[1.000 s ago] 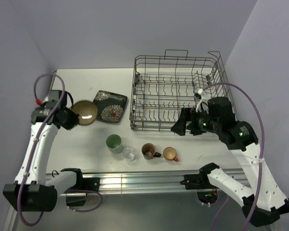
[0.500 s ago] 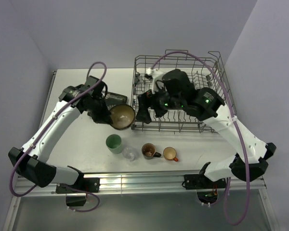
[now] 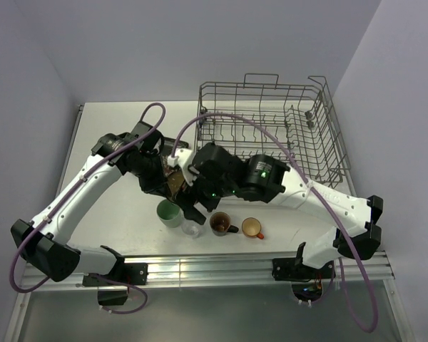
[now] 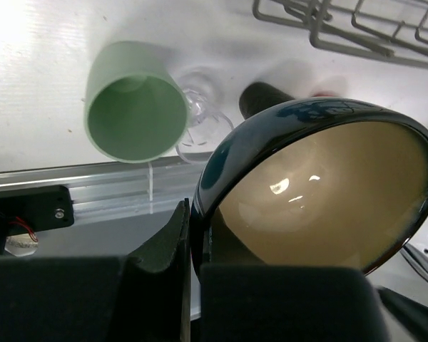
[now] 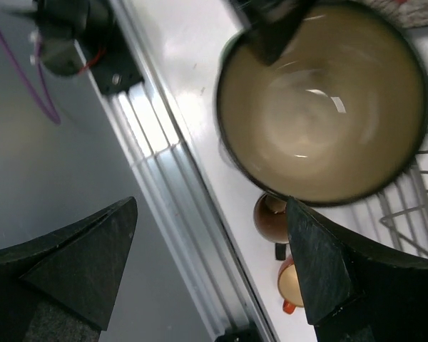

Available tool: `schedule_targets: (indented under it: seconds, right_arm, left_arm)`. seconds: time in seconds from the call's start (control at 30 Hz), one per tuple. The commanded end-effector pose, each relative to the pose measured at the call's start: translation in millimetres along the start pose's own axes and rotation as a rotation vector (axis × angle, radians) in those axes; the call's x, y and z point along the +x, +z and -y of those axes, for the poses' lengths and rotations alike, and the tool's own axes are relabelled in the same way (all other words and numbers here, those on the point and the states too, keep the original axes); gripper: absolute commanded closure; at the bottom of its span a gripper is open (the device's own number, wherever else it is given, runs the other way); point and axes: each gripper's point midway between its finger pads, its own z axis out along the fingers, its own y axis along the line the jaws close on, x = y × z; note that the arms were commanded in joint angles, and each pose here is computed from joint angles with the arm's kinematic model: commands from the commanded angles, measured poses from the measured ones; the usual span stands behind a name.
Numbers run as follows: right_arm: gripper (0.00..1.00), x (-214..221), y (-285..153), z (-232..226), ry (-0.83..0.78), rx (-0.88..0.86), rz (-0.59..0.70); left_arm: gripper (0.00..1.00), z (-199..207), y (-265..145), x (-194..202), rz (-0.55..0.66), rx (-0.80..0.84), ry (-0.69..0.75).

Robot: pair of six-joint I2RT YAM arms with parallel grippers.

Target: Load the mixed dishes into the dish rack

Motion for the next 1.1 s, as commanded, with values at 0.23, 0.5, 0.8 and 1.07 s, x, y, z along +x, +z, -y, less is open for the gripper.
schedule_targets:
  seconds: [0.23,0.5,0.8,1.07]
  right_arm:
    - [0.10,10.0,29.5,-17.7,-0.125,-0.013,-0.027]
    - [0.13,-8.7,28.1,-35.8,-0.213,-0.003,-0.011]
    - [0.13,-21.1,20.7,-53.5,-0.231,0.000,0.000]
    - [0.13,-19.1,32.3,-50.4,-0.260,0.033,-0.016]
  left_arm:
    - [1.00,27.9,-25.5,19.1,-0.037,0.174,0.090]
    - [1.00,17.8,-22.6,29.5,-0.056,0.161,0.100]
    - [1.00,12.8,-15.2,27.7,-0.049,0.132,0.098]
    - [1.00,10.9,-22.3,38.7,-0.072,0.142,0.130]
